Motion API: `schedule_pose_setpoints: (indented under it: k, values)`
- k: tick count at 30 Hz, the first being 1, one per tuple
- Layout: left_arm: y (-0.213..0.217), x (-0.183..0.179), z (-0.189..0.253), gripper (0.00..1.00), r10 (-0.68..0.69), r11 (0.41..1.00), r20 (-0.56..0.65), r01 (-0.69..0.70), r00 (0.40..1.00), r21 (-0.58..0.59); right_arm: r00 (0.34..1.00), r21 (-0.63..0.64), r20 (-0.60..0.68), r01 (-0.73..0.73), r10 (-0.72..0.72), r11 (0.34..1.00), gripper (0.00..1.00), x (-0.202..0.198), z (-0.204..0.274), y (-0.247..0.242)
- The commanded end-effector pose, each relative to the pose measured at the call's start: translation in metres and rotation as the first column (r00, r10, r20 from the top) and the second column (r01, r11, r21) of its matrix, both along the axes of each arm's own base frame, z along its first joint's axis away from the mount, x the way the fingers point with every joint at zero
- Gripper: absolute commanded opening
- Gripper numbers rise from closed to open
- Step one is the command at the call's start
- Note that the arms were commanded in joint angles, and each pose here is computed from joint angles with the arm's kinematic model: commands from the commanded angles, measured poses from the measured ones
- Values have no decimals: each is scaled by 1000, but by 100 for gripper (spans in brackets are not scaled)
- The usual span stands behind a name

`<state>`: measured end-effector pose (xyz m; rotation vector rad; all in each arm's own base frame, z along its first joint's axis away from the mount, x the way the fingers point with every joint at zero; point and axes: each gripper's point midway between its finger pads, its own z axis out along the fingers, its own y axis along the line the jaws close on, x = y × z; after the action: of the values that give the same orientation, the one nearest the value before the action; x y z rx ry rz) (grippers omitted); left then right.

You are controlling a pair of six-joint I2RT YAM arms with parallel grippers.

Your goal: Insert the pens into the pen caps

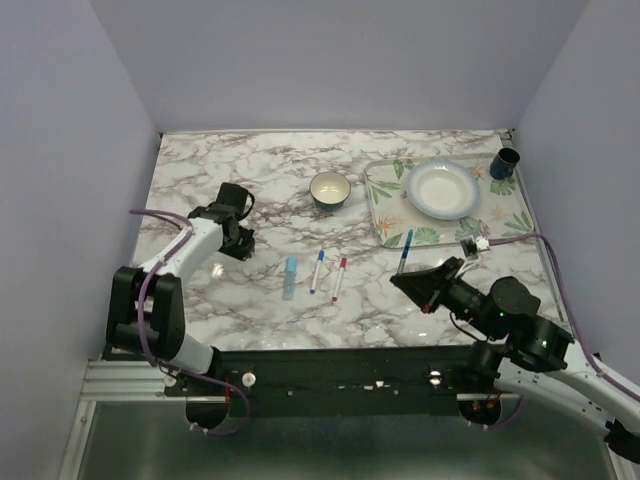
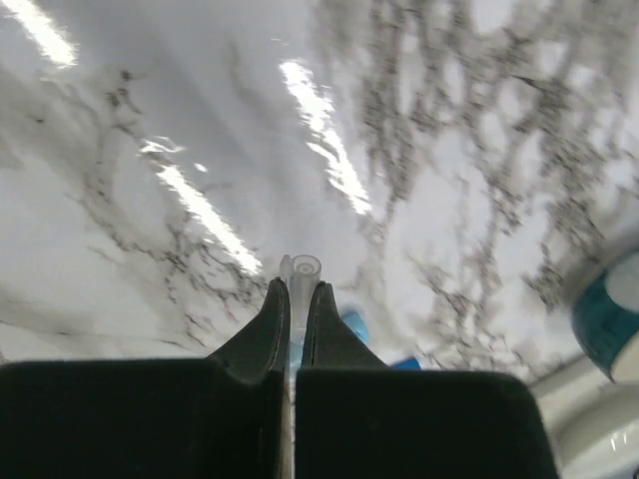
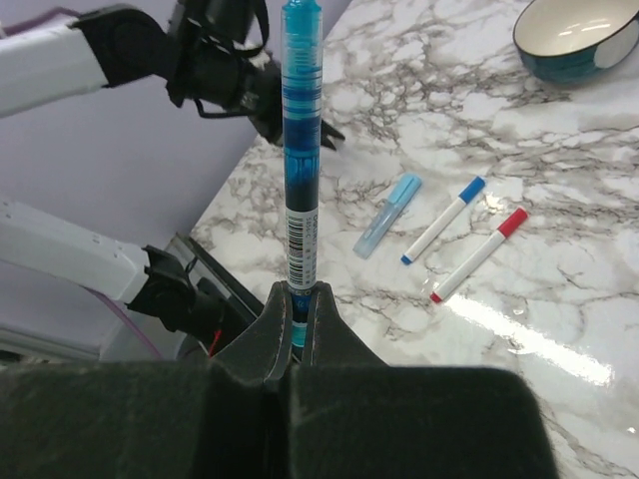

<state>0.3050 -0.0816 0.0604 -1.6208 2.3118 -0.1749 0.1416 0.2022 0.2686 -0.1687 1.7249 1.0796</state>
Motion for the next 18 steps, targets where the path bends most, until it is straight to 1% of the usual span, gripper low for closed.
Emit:
schedule_pose_setpoints:
  k: [1,2,3,4,5,6,7,8,9,10,11,13,14,16,17,18]
  values:
    - [-23,29,62,0,-235,971,268,236,934,30,992,2,4,-124,124,992,1,-7,5,30]
    - [-32,39,76,0,-270,960,342,278,900,28,989,-21,-11,-151,150,988,1,-4,-2,41]
    - [-42,37,91,0,-351,930,401,366,846,44,975,-27,-12,-223,223,974,1,-13,-2,51]
    - [-52,37,102,0,-396,907,447,417,802,55,967,-41,-6,-255,255,966,1,-14,0,58]
    - [-64,43,122,0,-436,878,532,472,725,76,958,-62,-23,-287,286,956,1,-13,-6,70]
    - [-70,38,137,0,-483,846,585,521,652,117,933,-67,-34,-359,357,931,1,-22,-9,79]
    - [-84,31,150,0,-514,804,631,582,582,118,921,-75,-26,-390,389,918,1,-24,-10,85]
    - [-93,34,172,0,-512,785,706,600,489,154,907,-53,6,-419,420,906,1,-26,-2,92]
    - [-96,24,185,0,-511,768,749,615,421,178,882,-59,-14,-472,472,880,1,-32,-10,101]
    - [-104,16,198,0,-512,736,786,648,347,193,871,-50,-11,-492,492,869,1,-34,-9,104]
    - [-112,14,222,0,-486,723,840,650,240,233,862,-36,10,-506,506,862,1,-34,-6,109]
    - [-119,-7,245,0,-446,685,890,677,97,269,841,-32,1,-541,541,840,1,-37,-11,116]
    - [-127,-21,268,0,-411,641,911,701,-30,312,836,-20,20,-548,549,836,1,-37,-7,120]
    - [-131,-38,279,0,-376,607,920,719,-115,338,827,-25,3,-561,562,827,1,-36,-13,126]
    - [-136,-48,287,0,-354,572,921,740,-165,353,824,-21,11,-566,567,824,1,-35,-12,129]
    - [-138,-54,287,0,-344,555,921,751,-184,357,819,-17,18,-574,574,819,1,-35,-8,131]
